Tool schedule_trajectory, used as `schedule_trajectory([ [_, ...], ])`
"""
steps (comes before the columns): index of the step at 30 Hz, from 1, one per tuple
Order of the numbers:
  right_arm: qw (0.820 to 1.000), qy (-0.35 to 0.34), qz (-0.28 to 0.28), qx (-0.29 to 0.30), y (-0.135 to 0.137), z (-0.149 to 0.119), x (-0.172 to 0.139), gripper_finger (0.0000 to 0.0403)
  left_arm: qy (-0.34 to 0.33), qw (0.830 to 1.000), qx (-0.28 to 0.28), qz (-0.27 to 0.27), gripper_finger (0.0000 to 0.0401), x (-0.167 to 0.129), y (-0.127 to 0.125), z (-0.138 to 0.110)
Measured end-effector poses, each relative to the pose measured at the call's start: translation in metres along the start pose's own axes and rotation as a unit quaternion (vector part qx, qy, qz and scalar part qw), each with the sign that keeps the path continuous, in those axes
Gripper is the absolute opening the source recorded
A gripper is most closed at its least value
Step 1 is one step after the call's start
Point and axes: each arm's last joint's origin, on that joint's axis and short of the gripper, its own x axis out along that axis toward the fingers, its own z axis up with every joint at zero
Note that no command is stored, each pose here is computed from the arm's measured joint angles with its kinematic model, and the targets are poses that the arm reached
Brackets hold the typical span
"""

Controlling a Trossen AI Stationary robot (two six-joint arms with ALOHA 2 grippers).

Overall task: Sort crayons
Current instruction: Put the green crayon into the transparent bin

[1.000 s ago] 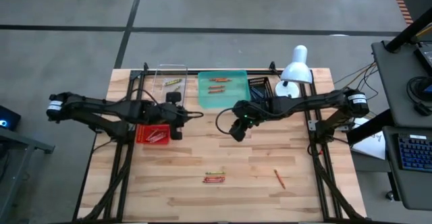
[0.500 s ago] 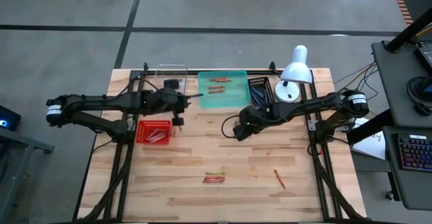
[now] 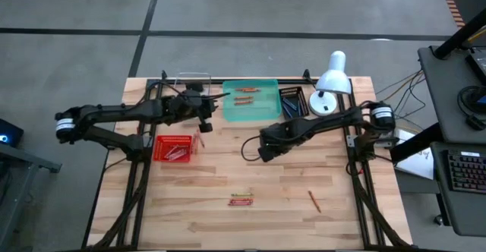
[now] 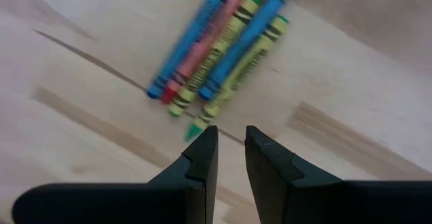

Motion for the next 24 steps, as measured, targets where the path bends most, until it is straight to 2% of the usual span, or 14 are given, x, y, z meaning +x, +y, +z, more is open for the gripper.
schedule_trajectory([
  [4, 1.000, 0.008, -0.027, -0.015, 0.008, 0.005, 0.003, 0.0065, 0.010, 1.000, 0.004, -0.004, 0.0063, 0.005, -0.003, -0.001],
  [11, 0.999, 0.005, -0.024, -0.040, 0.018, 0.010, 0.006, 0.0068, 0.017, 1.000, 0.006, -0.006, 0.0063, 0.010, -0.004, -0.002],
  [24, 0.999, 0.005, -0.031, -0.035, 0.017, 0.010, 0.006, 0.0141, 0.016, 1.000, 0.003, -0.005, 0.0063, 0.010, -0.004, -0.002],
])
